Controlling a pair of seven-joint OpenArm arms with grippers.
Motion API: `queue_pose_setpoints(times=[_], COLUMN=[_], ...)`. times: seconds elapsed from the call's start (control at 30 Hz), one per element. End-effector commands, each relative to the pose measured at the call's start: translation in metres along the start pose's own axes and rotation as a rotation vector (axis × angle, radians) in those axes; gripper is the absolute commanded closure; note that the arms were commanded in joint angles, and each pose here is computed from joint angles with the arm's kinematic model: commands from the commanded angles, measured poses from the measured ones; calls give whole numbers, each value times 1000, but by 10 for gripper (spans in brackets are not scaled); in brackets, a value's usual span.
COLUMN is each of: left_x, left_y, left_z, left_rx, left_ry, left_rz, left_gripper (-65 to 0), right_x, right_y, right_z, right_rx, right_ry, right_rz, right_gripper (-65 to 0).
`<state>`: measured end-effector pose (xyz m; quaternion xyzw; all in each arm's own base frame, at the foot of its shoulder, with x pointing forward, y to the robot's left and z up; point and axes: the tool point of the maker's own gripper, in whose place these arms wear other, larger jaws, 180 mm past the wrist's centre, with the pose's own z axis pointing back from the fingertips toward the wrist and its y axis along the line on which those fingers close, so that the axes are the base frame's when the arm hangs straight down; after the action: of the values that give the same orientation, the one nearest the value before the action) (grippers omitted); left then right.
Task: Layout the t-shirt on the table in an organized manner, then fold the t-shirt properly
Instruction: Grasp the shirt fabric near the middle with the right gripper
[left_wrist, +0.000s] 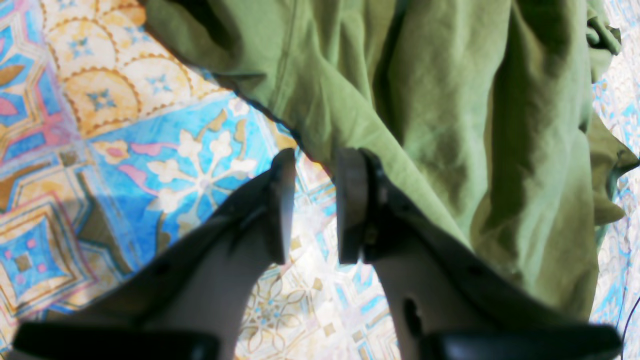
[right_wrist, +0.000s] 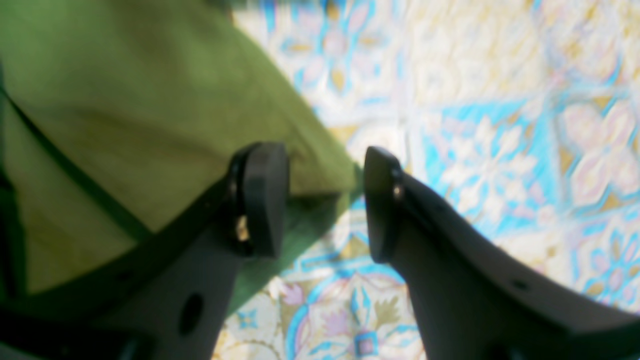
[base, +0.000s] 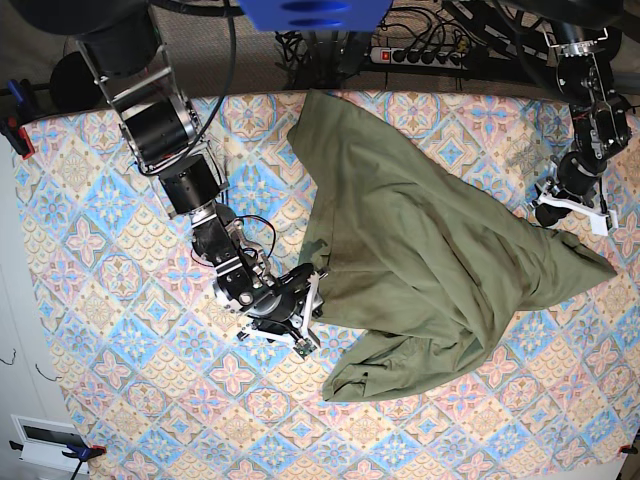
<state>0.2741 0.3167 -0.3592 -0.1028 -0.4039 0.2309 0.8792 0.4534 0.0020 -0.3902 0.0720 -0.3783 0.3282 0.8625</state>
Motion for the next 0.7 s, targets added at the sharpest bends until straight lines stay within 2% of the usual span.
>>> queue_pose_setpoints(times=[0.0, 0.17, 0.3, 0.47, 0.57, 0.67], left_x=[19, 19, 19, 19, 19, 18], left_y=[-4, -5, -5, -5, -5, -6], left_z=[4, 3, 3, 3, 3, 3], left_rx=[-13, -15, -17, -17, -18, -19], left_ry=[-50, -51, -51, -51, -51, -51], left_rz=[-21, -18, -17, -17, -16, -13], left_gripper=[-145, -145, -145, -145, -145, -145], right_x=[37, 51, 41, 17, -7, -8], right_y=[-7, 1, -7, 2, 4, 4], right_z=[3, -4, -9, -23, -30, -31], right_rx=[-12, 3, -7, 7, 11, 12], right_ry=[-73, -101, -65, -14, 37, 33], right_rz=[12, 3, -9, 68, 85, 89], right_gripper=[-252, -253, -276, -276, -276, -273])
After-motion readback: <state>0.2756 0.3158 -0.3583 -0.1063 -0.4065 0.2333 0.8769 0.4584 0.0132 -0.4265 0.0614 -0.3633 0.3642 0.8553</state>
